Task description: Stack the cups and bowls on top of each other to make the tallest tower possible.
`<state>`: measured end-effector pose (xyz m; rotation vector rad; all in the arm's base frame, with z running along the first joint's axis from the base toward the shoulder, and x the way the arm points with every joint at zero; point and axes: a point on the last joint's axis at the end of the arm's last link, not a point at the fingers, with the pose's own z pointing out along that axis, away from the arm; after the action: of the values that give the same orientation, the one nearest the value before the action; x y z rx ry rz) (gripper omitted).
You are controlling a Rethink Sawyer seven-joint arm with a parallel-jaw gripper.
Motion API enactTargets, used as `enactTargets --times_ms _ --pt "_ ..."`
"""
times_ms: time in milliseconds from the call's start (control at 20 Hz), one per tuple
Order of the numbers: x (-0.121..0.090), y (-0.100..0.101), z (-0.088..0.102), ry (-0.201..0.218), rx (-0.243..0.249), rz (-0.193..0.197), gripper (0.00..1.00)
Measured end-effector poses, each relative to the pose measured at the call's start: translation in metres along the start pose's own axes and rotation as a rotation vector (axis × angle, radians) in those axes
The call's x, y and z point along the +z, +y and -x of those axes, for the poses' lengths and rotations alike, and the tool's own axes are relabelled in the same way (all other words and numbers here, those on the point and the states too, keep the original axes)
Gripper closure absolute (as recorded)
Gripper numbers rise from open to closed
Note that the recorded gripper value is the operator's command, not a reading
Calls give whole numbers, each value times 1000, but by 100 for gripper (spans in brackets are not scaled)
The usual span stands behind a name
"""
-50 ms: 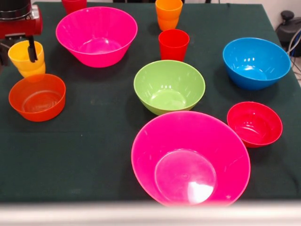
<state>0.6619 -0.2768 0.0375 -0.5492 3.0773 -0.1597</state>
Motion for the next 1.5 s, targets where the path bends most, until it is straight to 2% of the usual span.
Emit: enactTargets --times_ms 450,750,950,1150,1500 --pt "25 7 -3 6 13 40 0" --pt "33 10 0 2 17 53 0" --pt "31 12 6 -20 21 69 0" --pt "11 9 16 -54 42 93 0" --pt "-42 0 29 -72 64 111 0"
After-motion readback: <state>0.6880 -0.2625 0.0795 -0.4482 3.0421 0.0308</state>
